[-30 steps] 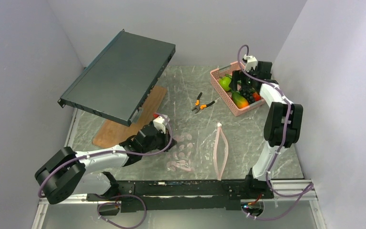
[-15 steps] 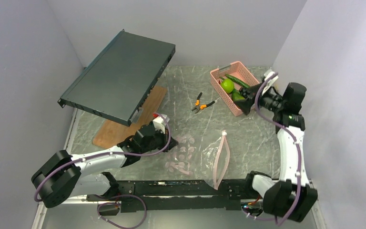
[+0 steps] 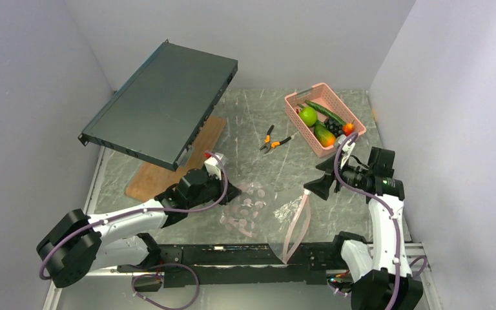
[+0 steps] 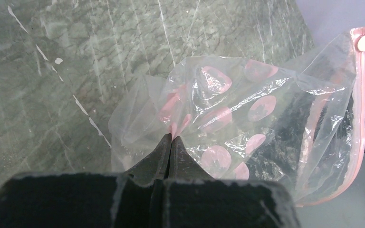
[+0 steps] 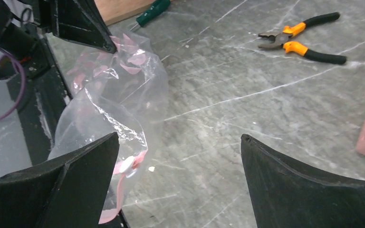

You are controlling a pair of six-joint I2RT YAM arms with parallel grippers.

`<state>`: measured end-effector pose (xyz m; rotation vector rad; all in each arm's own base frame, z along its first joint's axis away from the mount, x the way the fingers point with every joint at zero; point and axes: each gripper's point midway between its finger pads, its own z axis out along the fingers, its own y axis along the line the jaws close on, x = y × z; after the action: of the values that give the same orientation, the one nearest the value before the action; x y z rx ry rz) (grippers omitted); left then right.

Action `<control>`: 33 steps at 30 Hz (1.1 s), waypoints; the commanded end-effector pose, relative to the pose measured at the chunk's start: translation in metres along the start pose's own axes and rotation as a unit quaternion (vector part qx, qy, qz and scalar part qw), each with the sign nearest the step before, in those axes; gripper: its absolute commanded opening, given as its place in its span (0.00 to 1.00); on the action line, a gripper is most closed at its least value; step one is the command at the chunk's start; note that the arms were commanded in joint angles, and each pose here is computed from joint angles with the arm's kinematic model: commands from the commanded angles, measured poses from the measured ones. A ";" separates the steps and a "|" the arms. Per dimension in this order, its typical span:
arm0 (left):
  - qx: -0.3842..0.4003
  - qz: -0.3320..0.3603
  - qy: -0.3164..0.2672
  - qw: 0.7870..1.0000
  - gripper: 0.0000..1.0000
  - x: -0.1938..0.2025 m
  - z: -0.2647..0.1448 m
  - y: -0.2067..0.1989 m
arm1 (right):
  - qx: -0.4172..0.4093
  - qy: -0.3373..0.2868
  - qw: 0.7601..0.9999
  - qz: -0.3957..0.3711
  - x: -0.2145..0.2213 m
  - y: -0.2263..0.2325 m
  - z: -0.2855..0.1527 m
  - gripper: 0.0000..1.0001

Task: Open the zip-top bag and remove the fake food
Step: Pick up the zipper food storage bag at the center of the board.

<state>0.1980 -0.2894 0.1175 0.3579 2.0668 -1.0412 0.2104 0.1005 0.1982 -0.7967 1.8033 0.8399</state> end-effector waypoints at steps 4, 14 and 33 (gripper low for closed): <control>0.013 -0.004 -0.042 0.999 0.00 -0.026 -0.005 -0.013 | -0.048 -0.040 0.998 0.003 -0.011 0.015 0.003 0.99; 0.006 -0.005 -0.067 0.998 0.00 -0.043 -0.008 -0.016 | -0.098 0.016 0.995 -0.005 -0.005 0.028 0.024 0.97; 0.005 0.019 -0.075 0.997 0.00 -0.056 -0.016 -0.022 | -0.183 0.182 0.965 -0.047 0.022 0.056 0.047 0.04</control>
<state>0.2078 -0.2846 0.1500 0.3056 1.9988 -1.0166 0.1781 0.1708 0.1603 -1.2587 1.9878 1.1126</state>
